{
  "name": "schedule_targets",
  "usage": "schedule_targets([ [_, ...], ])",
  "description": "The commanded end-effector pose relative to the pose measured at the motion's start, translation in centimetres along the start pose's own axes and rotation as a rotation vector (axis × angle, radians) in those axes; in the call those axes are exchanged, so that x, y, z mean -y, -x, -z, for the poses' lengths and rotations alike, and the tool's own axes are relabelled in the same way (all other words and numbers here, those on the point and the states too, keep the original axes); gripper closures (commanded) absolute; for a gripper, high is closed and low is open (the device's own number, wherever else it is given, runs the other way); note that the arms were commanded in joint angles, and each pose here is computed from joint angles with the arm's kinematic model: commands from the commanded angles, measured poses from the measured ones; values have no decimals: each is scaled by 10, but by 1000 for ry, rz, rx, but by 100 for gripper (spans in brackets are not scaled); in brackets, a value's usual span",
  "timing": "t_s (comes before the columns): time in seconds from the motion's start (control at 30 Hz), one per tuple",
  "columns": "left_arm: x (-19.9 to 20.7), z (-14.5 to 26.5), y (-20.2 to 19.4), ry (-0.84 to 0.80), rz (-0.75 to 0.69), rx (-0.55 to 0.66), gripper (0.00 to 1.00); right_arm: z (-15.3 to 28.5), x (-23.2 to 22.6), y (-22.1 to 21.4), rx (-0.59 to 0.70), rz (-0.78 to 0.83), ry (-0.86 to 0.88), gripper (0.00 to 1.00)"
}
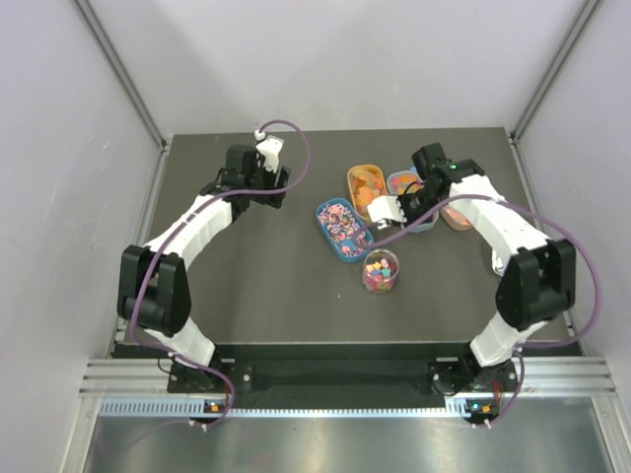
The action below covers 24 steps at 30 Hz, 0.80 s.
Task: Pack the candies
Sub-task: Adjust the bottle lid at the center of the board.
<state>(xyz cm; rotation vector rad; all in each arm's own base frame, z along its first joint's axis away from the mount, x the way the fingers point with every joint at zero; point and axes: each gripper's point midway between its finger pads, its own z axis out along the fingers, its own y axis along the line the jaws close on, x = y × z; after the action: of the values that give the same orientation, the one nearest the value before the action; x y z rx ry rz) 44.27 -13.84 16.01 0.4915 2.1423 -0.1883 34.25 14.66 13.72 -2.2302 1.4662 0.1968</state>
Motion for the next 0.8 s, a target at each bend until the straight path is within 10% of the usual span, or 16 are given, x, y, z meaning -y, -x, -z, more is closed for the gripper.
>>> schedule_targets([
  [0.0,0,-3,33,-26,2,95,27,31,0,25,74,-43,-78,100],
  [0.2,6,-10,51,-60,43,134,27,58,-27,42,242,-357,-45,100],
  [0.47,8,-5,48,-62,31,128,27,113,0,4,1061,-1243,80,98],
  [0.77,17,0,22,-80,24,85,27,82,-9,-18,1254,-1599,271,93],
])
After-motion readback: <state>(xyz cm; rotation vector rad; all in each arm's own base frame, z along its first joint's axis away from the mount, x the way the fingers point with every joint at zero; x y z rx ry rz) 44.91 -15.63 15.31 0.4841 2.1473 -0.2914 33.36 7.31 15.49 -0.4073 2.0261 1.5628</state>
